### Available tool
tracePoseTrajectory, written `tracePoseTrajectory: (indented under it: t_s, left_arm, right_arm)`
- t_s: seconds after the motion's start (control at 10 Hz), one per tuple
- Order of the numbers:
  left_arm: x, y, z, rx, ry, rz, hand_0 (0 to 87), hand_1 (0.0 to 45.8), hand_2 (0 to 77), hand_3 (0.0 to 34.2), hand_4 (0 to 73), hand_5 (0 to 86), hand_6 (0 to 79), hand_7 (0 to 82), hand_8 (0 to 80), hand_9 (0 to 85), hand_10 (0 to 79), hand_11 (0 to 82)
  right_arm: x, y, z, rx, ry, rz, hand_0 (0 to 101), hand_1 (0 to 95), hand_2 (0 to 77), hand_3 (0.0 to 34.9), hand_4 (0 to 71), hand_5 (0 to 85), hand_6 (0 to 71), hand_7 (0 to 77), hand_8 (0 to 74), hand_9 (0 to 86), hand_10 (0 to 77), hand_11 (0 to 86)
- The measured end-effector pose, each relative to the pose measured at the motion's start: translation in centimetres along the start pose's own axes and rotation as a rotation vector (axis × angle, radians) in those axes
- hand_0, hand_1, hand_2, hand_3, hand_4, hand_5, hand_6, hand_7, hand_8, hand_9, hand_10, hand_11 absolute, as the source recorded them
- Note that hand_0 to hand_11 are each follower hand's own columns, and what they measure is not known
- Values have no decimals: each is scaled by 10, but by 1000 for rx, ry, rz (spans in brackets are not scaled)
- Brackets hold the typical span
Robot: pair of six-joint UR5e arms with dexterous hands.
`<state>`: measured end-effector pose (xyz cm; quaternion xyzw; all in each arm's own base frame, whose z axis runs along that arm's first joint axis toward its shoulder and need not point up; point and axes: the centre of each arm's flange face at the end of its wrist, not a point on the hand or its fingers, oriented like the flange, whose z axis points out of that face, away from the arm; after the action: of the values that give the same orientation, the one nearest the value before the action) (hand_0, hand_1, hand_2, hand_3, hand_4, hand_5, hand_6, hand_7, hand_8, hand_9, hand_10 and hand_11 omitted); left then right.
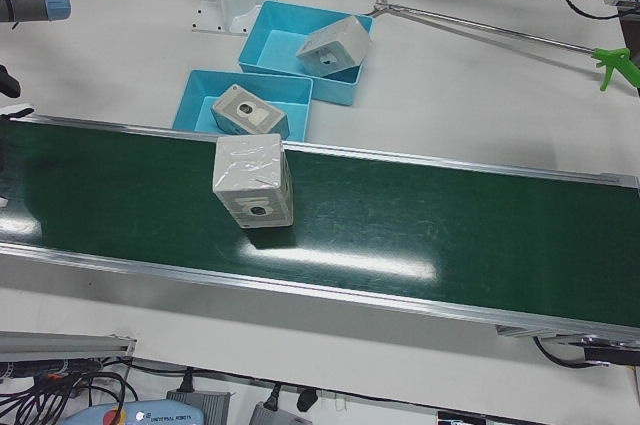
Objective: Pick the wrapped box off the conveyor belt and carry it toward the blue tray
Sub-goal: 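Move the right hand along the belt toward the approaching wrapped white box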
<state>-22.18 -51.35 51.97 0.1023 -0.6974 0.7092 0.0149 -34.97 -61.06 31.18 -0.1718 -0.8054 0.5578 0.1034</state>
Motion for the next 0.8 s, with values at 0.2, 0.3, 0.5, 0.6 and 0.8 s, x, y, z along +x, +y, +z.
tracePoseTrajectory:
  t_s: [0.2, 0.3, 0.5, 0.6, 0.8]
  left_arm:
    - [0, 0, 0, 0, 0, 0, 0, 0, 11, 0, 0, 11, 5, 5, 5, 5, 5, 5]
    - [0, 0, 0, 0, 0, 0, 0, 0, 11, 0, 0, 11, 5, 5, 5, 5, 5, 5]
    - [0, 0, 0, 0, 0, 0, 0, 0, 5, 0, 0, 11, 5, 5, 5, 5, 0, 5]
    - [0, 0, 0, 0, 0, 0, 0, 0, 11, 0, 0, 11, 5, 5, 5, 5, 5, 5]
    - [0, 0, 0, 0, 0, 0, 0, 0, 5, 0, 0, 11, 5, 5, 5, 5, 5, 5]
  right_arm:
    - [5, -2, 0, 0, 5, 0, 490, 120, 71, 0, 136, 169, 120, 251, 49, 71, 5, 22]
    - [7, -5, 1, -1, 7, 1, 490, 120, 71, 0, 136, 169, 120, 251, 49, 71, 5, 22]
    - [9, -7, 2, -9, 8, 4, 482, 136, 65, 0, 136, 169, 109, 224, 49, 60, 5, 16]
    - [10, -7, 3, -16, 7, 2, 482, 136, 71, 0, 147, 169, 109, 224, 49, 54, 5, 16]
    - [11, -6, 4, -30, 6, -2, 482, 136, 71, 0, 147, 169, 109, 224, 49, 54, 5, 16]
